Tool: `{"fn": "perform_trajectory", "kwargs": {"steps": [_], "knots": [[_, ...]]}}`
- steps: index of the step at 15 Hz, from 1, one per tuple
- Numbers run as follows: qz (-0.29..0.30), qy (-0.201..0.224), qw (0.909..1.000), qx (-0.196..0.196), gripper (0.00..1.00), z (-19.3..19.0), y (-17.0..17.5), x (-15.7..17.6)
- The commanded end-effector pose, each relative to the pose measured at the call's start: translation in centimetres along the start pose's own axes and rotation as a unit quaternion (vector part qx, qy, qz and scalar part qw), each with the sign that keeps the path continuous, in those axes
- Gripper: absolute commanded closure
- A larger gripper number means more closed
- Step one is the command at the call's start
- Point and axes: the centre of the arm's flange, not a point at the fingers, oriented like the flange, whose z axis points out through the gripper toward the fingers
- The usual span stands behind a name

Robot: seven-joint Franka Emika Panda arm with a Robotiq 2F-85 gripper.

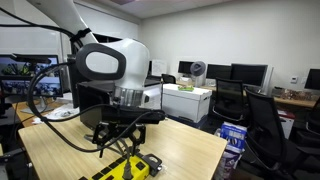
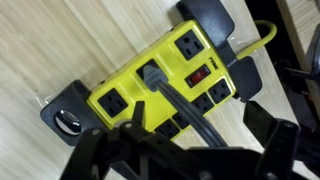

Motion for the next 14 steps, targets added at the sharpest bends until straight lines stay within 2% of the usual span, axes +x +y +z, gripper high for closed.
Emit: {"fn": "perform_trajectory", "kwargs": {"steps": [1, 10, 14], "knots": [[0.007, 0.038, 0.9982, -0.046, 0.0, -1.3, -0.4, 0.2], [0.033, 0.077, 0.9911, -0.103, 0.0, -8.1, -0.2, 1.7], [0.057, 0.054, 0.9914, -0.105, 0.0, -11.3, -0.5, 2.1]]}}
